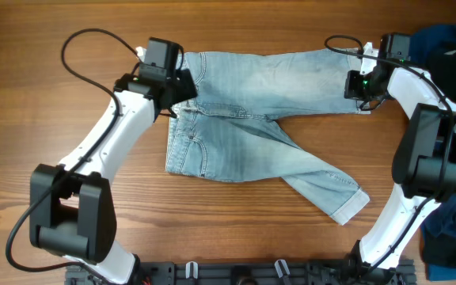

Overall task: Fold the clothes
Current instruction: 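Grasp the jeans waistband with the left gripper and pull leftward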

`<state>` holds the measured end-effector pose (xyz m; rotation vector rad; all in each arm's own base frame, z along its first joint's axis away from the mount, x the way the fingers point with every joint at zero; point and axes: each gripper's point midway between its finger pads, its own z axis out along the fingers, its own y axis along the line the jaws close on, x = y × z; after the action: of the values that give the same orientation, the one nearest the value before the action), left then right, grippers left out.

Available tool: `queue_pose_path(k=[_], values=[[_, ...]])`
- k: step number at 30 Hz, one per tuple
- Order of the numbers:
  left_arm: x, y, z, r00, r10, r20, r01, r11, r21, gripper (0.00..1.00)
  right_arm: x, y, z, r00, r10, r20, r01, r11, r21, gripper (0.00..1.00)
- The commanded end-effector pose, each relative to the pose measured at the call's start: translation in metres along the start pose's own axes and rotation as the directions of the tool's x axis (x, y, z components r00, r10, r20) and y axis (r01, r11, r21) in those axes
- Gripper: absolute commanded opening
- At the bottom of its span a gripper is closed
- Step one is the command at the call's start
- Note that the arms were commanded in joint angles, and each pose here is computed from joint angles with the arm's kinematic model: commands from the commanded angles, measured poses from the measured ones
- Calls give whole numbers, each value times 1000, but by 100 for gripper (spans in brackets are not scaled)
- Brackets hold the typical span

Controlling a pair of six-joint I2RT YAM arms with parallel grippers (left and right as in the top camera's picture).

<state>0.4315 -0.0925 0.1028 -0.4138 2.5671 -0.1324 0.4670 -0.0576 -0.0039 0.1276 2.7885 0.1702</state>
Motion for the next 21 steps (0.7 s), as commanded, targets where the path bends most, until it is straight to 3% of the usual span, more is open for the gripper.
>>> queue_pose_path(k=[1, 7, 10, 16, 21], values=[[-30, 14, -4, 995, -65, 75, 65, 998, 2, 84, 45, -5, 34, 989, 30, -145, -27, 999, 21, 4], [-40, 24, -9, 995, -88, 44, 85, 995, 56, 84, -31, 30, -33, 997, -6, 72, 15, 991, -136, 5], [-27, 31, -8, 995, -96, -22, 97, 994, 51, 84, -54, 55, -90, 984, -18, 175, 59, 972, -229, 15], [8, 24, -13, 977, -83, -197, 108, 987, 117, 86, -37, 68, -169, 981, -20, 195, 64, 972, -224, 34], [38, 5, -28, 932, -22, -361, 129, 953, 273, 86, -11, 71, -209, 986, -15, 167, 48, 979, -196, 51]])
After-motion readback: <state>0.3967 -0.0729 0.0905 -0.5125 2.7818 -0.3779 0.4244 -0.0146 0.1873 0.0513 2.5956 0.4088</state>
